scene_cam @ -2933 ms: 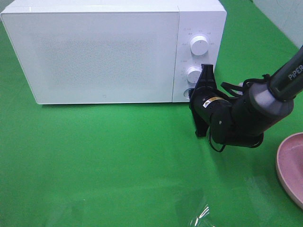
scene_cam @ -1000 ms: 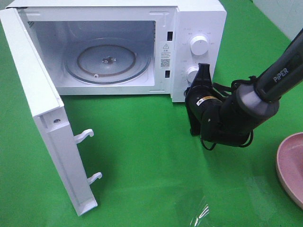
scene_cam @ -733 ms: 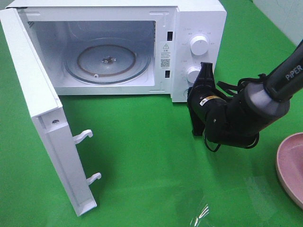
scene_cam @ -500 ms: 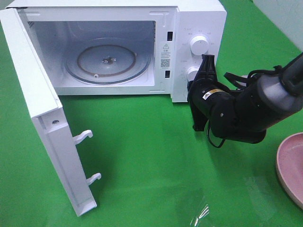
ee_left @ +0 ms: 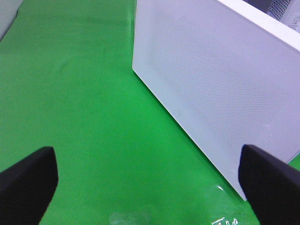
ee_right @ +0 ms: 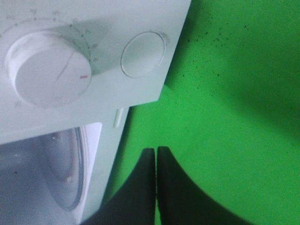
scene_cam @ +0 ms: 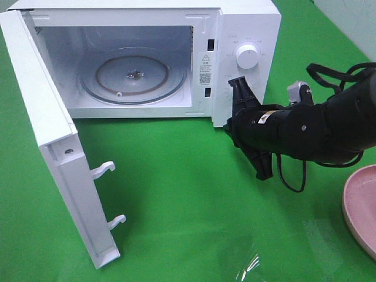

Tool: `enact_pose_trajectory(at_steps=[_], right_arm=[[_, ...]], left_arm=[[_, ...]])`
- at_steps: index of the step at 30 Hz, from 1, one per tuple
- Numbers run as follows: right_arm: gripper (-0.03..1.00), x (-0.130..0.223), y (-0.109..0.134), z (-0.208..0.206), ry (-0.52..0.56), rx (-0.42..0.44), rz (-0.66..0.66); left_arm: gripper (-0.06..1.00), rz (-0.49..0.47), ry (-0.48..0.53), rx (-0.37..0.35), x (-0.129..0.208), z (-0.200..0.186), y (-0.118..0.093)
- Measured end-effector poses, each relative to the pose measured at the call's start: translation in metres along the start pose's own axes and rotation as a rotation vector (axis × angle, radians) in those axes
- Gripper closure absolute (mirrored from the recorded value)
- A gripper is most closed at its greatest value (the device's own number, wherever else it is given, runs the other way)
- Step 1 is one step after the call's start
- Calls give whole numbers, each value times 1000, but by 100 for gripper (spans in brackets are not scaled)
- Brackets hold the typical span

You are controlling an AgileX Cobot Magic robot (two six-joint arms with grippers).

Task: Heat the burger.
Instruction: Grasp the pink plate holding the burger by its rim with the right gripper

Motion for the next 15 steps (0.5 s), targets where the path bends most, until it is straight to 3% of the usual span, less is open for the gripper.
enact_pose_trajectory(at_steps=[5, 7, 12, 14, 15], right_arm=[[96, 3, 2, -7, 30, 31, -118], [95, 6, 1, -15, 82, 86, -280], [94, 9, -3, -21, 127, 132, -379], [93, 13, -9, -27, 197, 196, -519], [93, 13, -9, -27, 197, 196, -519]], left_arm=[[-2, 0, 0, 0, 0, 0, 0], [-2, 0, 0, 0, 0, 0, 0], [-2, 0, 0, 0, 0, 0, 0], [-2, 0, 0, 0, 0, 0, 0], [-2, 0, 0, 0, 0, 0, 0]])
Point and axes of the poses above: a point on each arm's last joint axis where the gripper is mounted, z pointing out along that axis toward the gripper, y along the wrist's bending axis when the last joint is at zero, x = y × z, the point moved 2 cm from there along z, pointing out along that axis toward the gripper, and after that the axes turned 7 degrees about z, right-handed, at the moved point
